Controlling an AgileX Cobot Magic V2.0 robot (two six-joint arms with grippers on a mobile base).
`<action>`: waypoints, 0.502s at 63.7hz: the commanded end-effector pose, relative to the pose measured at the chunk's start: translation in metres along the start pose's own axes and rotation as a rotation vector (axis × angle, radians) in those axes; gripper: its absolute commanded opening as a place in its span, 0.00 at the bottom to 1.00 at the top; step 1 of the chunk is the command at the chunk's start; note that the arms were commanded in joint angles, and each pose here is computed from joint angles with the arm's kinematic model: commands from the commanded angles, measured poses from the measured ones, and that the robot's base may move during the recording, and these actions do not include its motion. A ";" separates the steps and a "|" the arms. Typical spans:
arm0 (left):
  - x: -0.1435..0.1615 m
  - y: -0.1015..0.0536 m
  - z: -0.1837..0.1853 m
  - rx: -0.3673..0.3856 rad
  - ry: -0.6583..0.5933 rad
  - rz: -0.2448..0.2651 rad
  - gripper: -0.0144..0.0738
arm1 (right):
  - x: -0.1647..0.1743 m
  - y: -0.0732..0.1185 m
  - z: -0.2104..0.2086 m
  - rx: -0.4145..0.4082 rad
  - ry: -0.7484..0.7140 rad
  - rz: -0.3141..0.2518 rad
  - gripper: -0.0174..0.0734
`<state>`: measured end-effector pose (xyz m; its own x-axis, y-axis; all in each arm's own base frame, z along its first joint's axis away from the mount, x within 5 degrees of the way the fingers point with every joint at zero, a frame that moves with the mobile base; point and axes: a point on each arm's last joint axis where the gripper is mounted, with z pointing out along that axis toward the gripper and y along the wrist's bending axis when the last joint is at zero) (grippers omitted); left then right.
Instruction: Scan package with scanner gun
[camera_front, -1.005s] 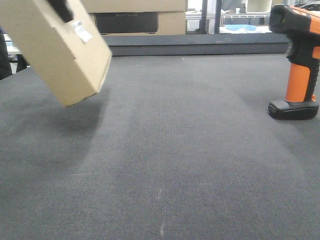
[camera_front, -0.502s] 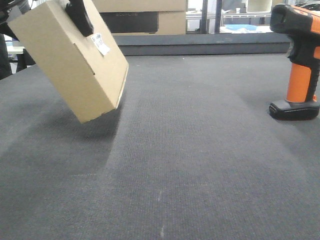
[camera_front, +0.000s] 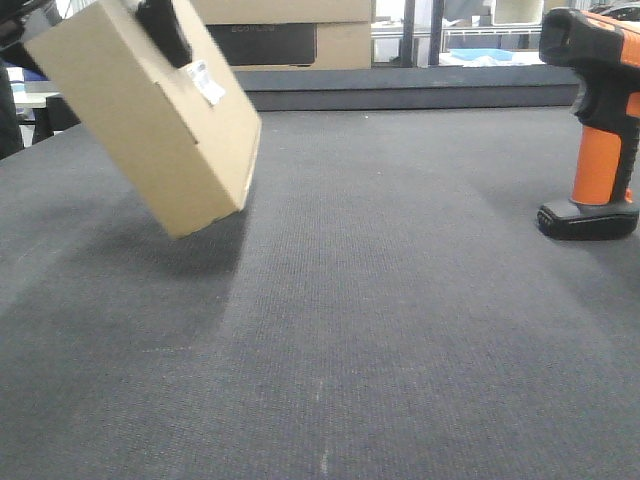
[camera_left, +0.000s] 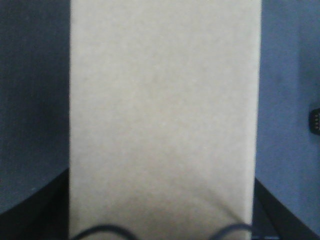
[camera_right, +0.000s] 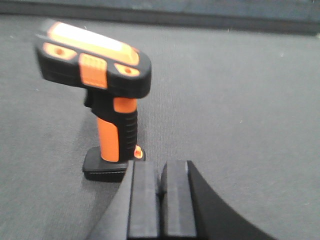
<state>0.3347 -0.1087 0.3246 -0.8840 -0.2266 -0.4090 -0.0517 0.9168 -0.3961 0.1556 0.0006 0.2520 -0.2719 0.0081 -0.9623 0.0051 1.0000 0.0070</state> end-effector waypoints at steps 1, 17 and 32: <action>0.003 -0.013 0.000 0.042 -0.020 0.018 0.04 | 0.000 -0.002 0.015 0.021 -0.008 0.034 0.01; 0.009 -0.031 0.013 0.094 -0.017 0.007 0.04 | 0.005 -0.001 0.049 0.043 -0.119 0.130 0.01; 0.006 -0.034 0.015 0.111 -0.053 -0.020 0.04 | 0.017 0.025 0.072 -0.052 -0.170 0.116 0.01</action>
<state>0.3375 -0.1428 0.3163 -0.8799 -0.2369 -0.4119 -0.0227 0.8868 -0.4616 0.2157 0.0188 0.2177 -0.1683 0.1243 -0.9779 0.0021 0.9921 0.1257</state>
